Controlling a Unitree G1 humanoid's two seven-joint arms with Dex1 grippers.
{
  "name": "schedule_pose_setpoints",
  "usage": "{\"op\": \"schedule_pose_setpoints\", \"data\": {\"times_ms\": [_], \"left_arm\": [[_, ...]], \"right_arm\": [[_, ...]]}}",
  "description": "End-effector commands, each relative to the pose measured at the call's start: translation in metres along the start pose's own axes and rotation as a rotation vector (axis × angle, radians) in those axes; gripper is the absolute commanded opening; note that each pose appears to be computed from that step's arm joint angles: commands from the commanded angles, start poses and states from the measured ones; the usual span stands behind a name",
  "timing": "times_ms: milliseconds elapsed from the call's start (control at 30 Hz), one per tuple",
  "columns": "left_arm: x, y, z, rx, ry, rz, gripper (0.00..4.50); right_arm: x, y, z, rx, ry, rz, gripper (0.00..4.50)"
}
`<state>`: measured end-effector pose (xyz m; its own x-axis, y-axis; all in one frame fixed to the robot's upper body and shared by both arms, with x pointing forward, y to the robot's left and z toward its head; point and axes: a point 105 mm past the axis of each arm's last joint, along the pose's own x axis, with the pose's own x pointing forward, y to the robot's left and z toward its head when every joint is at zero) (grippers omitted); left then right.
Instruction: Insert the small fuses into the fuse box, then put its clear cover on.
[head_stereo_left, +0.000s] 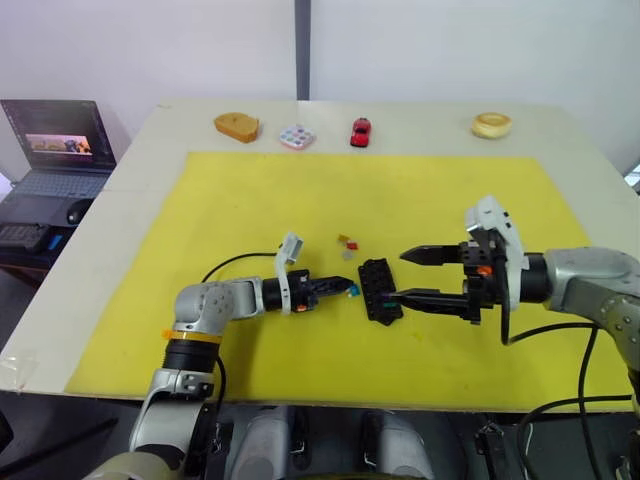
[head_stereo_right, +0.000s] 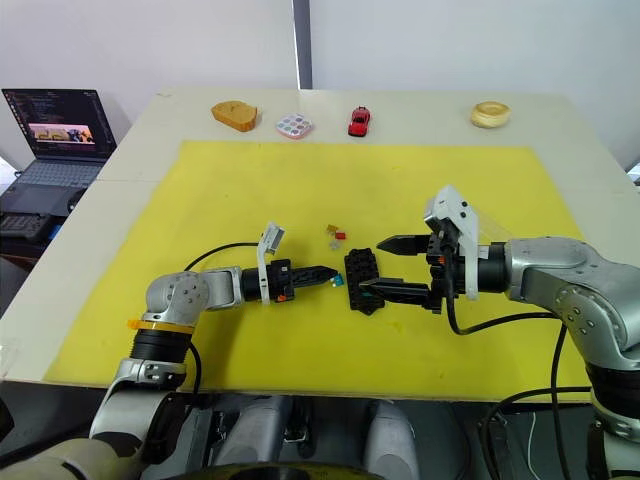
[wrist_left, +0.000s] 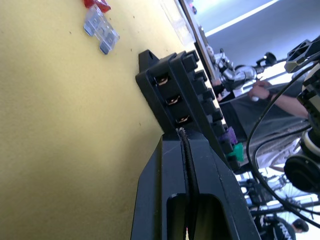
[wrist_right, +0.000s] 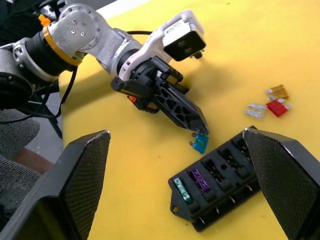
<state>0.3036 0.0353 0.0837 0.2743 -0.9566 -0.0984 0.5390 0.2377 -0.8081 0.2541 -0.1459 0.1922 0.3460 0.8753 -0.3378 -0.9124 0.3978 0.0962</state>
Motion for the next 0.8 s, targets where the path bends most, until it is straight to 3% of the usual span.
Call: {"op": "schedule_pose_setpoints", "data": {"times_ms": [33,133,267,400,500,667,800], "left_arm": [[-0.014,0.013,-0.014,-0.117,-0.004,0.042,0.03],[-0.033,0.003,0.008,-0.090,-0.102,0.015,0.03],[-0.062,-0.011,0.025,-0.045,-0.181,-0.001,0.03],[-0.067,-0.012,0.020,0.083,-0.148,0.059,0.03],[-0.055,-0.013,0.013,0.121,-0.089,0.058,0.78],[-0.033,-0.009,0.003,0.171,-0.002,0.053,3.35],[-0.021,-0.008,-0.005,0.195,0.082,0.035,3.35]], "right_arm": [[-0.006,-0.003,0.011,-0.018,-0.036,-0.032,4.50],[-0.004,-0.010,0.018,0.028,-0.042,-0.076,4.50],[-0.003,-0.005,0.024,0.117,-0.033,-0.003,4.50],[0.002,-0.001,0.024,0.084,-0.024,0.031,4.50],[0.005,-0.003,0.021,0.073,-0.005,0.035,4.50],[0.001,0.001,0.019,0.058,0.028,0.058,4.50],[-0.006,0.010,0.015,0.021,0.092,0.077,4.50]]}}
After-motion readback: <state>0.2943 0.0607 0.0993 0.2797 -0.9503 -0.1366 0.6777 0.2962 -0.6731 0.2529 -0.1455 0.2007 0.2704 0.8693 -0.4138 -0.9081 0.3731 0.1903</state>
